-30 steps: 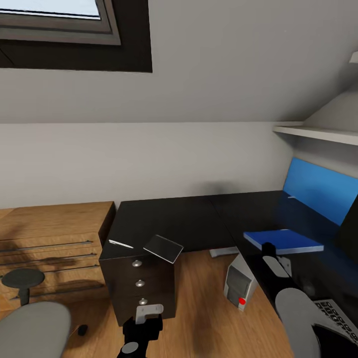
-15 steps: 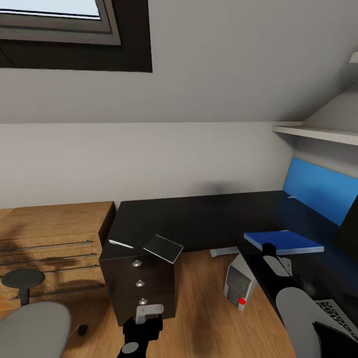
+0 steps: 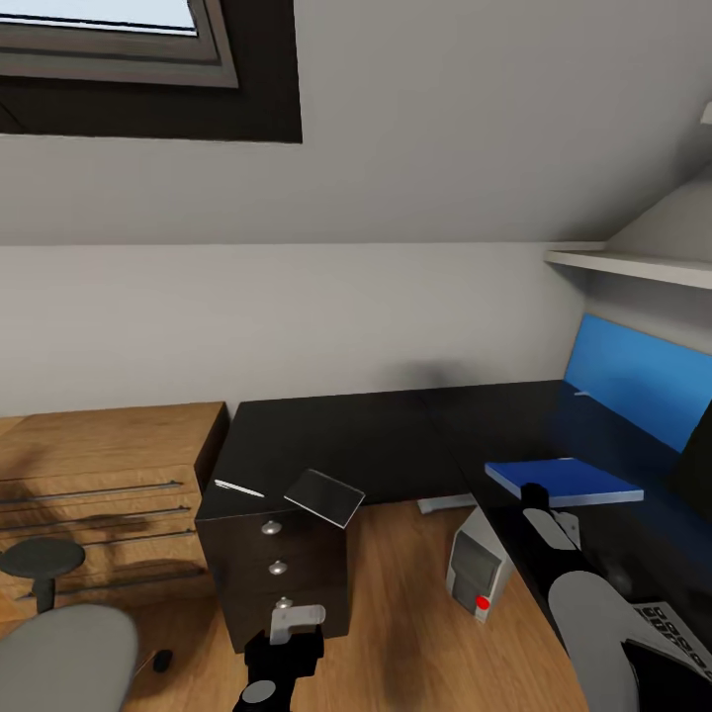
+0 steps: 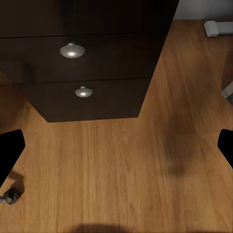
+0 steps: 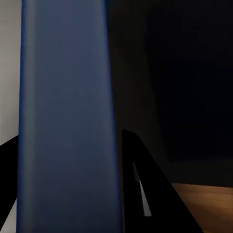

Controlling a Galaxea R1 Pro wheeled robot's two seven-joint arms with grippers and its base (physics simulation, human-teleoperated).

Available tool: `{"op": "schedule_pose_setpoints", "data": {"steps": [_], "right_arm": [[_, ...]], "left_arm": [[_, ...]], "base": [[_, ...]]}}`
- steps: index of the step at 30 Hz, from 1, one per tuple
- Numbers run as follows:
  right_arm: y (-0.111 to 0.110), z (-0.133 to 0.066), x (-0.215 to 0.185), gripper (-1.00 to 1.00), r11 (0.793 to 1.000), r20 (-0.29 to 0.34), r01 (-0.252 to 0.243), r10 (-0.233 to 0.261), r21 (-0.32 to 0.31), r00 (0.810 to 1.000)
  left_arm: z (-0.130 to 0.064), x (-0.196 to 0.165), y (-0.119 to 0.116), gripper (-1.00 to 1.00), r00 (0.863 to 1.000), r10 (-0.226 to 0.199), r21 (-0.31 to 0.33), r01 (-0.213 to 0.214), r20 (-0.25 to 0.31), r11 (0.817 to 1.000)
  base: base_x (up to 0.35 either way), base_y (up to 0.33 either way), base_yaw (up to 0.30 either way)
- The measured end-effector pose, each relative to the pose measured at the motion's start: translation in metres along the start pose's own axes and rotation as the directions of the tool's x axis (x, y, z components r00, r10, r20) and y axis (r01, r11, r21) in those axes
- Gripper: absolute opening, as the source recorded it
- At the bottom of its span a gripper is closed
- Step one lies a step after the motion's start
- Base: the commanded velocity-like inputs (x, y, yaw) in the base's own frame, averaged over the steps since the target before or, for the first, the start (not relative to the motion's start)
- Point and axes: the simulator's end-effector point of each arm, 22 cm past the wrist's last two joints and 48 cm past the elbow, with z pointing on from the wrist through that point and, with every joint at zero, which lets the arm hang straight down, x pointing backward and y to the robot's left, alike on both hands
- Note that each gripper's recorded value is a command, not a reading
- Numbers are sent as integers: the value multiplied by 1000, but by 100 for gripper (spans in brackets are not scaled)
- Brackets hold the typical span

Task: In the bedroom, organize the workspace by keeping the computer under the desk, ensuring the monitor is on the desk, placing the keyboard on the desk next to the monitor, placing the mouse on the desk next to the keyboard, moving the folder from the swivel chair onto the desk next to the mouse, stacking the notebook on top of the folder with the pen on top of the notebook, and positioning the swivel chair next to the desk.

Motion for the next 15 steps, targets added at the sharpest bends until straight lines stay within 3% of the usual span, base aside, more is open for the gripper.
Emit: {"op": "schedule_pose_setpoints", "data": {"steps": [15], "right_arm": [[0,0,0,-100,1000,0,-2,2,1,1000]], "left_arm": [[0,0,0,100,1000,-1,0,1,0,1000]], "base": [[-71,0,0]]}}
